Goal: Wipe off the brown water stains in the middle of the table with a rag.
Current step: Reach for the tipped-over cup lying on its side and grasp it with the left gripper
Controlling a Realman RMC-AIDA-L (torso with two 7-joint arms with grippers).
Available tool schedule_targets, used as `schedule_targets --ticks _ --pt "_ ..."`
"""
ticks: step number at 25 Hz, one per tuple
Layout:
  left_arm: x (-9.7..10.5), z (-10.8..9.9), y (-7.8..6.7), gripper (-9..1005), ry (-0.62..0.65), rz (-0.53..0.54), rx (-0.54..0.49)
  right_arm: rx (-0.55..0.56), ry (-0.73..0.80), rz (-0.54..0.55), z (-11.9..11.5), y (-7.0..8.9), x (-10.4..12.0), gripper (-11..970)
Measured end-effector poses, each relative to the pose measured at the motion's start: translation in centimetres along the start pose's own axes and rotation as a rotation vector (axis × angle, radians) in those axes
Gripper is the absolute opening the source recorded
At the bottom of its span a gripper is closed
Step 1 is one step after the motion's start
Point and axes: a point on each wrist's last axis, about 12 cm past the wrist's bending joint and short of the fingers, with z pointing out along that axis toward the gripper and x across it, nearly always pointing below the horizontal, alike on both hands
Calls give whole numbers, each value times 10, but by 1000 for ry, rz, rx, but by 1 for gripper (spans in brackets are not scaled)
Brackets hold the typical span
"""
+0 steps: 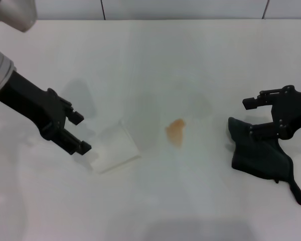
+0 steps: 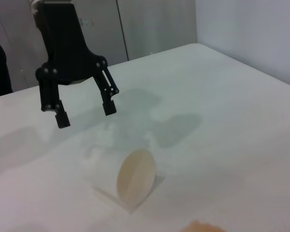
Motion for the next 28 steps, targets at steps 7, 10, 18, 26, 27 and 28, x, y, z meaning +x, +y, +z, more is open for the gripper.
schedule_targets --ticks 7,10,18,26,27,28 --pt "1 7 0 879 50 -12 3 -7 1 -1 1 0 1 721" --pt "-2 9 3 880 48 -7 -5 -9 1 0 2 0 1 721" --pt "-15 12 4 880 50 29 -27 -14 2 -2 2 0 1 721" --pt "-21 24 1 880 86 49 -24 -15 1 -5 2 0 1 721" --pt "-20 25 1 880 89 48 -24 -15 2 -5 2 0 1 721" --pt "-20 27 1 880 91 46 -21 -15 2 -5 2 0 1 721"
